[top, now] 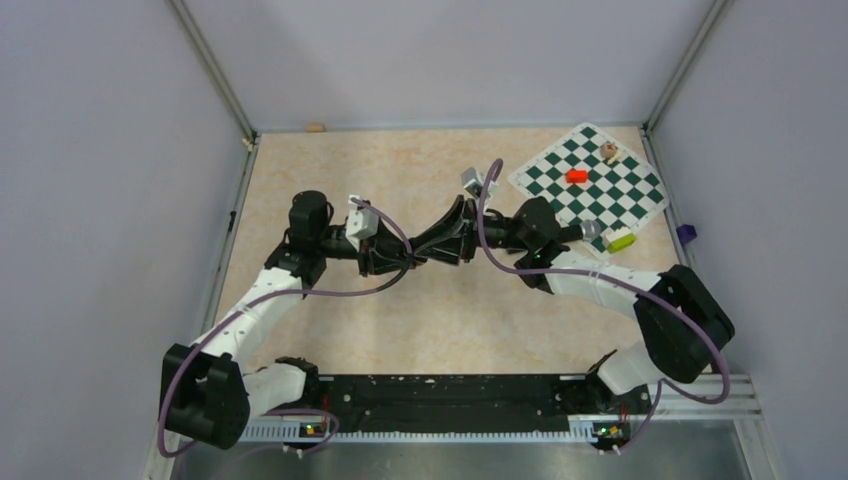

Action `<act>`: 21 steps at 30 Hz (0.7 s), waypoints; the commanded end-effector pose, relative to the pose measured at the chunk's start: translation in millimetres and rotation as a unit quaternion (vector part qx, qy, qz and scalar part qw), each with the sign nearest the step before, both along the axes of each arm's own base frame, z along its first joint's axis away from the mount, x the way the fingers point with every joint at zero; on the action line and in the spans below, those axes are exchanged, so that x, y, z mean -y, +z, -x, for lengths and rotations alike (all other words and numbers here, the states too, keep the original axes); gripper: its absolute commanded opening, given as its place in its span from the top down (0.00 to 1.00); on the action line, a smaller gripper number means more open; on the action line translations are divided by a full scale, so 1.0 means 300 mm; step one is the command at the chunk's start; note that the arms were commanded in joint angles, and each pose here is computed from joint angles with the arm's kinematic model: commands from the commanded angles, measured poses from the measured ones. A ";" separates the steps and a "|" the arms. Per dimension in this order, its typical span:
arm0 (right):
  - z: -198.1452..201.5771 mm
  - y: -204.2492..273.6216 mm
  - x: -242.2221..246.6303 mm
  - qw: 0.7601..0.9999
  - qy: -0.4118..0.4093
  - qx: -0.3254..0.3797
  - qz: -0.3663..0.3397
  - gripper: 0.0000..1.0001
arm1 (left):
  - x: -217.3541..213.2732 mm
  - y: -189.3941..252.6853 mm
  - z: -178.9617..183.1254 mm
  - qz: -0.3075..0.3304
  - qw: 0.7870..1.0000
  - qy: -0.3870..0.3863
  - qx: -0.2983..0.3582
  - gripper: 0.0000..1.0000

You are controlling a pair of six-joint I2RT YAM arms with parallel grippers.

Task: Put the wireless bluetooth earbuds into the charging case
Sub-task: Place the earbud in the charging case.

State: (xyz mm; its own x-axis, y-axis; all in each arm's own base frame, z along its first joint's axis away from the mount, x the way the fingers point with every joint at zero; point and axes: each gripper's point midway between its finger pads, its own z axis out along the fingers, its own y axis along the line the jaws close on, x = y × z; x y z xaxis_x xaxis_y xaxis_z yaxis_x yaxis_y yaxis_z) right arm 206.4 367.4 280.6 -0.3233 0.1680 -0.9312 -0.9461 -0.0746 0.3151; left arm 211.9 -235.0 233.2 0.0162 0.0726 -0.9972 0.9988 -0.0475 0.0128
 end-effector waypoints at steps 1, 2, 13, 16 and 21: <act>0.046 0.148 0.022 0.997 0.020 0.071 -0.026 0.66 | 0.006 0.037 0.027 0.014 0.999 -0.024 0.020 1.00; 0.055 0.160 0.029 0.996 0.026 0.079 -0.028 0.65 | 0.006 0.041 0.029 0.014 0.999 -0.024 0.021 1.00; -0.043 0.204 0.126 0.989 -0.058 0.136 -0.005 0.62 | 0.002 0.056 0.037 0.015 0.999 -0.026 0.025 1.00; -0.131 0.093 0.133 0.981 -0.118 0.148 0.046 0.57 | 0.001 0.054 0.037 0.015 0.999 -0.025 0.026 1.00; -0.232 -0.058 0.133 0.971 -0.166 0.139 0.104 0.45 | 0.000 0.052 0.037 0.014 0.999 -0.023 0.031 1.00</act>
State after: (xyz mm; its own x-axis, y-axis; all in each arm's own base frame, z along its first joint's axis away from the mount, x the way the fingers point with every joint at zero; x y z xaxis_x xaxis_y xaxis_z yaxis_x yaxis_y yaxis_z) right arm 243.6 331.8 298.4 -0.0472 0.1214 -0.9915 -0.9859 0.1541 0.0658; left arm 206.5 -235.1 236.1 0.0165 0.0652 -0.9977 0.9976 -0.0679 0.0121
